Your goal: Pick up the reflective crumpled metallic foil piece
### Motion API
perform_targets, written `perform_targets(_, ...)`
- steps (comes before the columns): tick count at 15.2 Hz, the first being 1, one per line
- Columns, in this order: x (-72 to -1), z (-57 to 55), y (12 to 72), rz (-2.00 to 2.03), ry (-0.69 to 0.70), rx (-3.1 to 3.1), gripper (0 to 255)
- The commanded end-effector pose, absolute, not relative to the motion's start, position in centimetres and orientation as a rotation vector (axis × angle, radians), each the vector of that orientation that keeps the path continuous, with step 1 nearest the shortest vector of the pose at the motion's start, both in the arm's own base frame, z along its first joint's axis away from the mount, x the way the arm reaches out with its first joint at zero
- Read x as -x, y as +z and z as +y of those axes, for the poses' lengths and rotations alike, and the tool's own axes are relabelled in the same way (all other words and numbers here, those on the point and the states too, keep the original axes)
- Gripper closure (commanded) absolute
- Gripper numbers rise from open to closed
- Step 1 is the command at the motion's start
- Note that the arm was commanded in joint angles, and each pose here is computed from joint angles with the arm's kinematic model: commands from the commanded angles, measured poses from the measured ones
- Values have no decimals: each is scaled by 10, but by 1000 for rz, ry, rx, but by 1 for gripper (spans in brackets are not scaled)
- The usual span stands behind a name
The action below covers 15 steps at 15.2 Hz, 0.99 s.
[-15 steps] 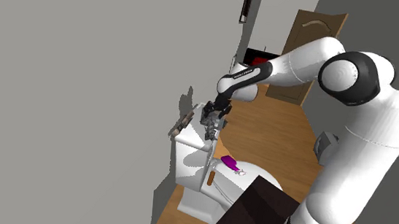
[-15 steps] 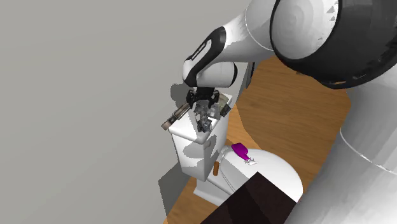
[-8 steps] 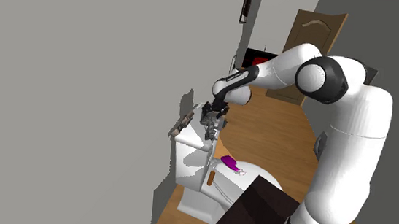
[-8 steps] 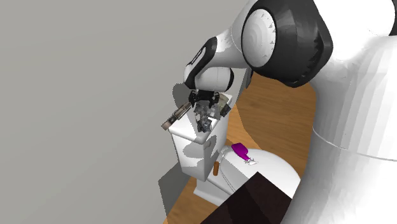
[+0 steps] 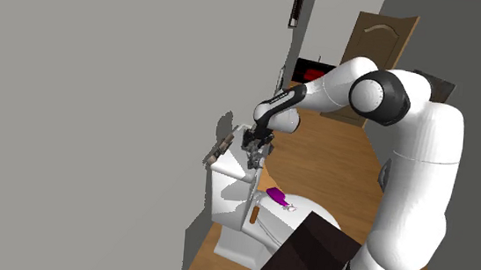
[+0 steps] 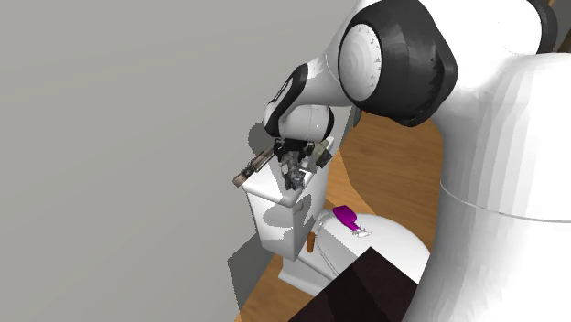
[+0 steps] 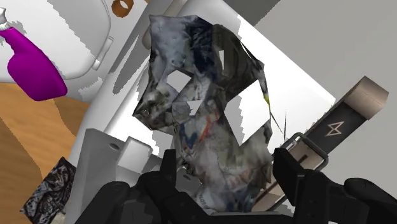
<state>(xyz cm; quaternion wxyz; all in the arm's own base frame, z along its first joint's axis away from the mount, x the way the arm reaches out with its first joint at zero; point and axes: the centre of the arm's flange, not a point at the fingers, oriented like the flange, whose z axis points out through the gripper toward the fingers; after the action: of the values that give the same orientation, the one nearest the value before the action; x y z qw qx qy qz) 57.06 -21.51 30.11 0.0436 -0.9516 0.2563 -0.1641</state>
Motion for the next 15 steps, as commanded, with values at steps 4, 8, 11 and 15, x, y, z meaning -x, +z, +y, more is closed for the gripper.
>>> perform_targets(4, -571, -215, 300, 783, -500, 2909, 255)
perform_targets(8, -571, -216, 300, 783, -500, 2909, 255)
perform_targets(11, -571, -216, 316, 783, -500, 2909, 255)
perform_targets(15, -571, -216, 337, 783, -500, 2909, 255)
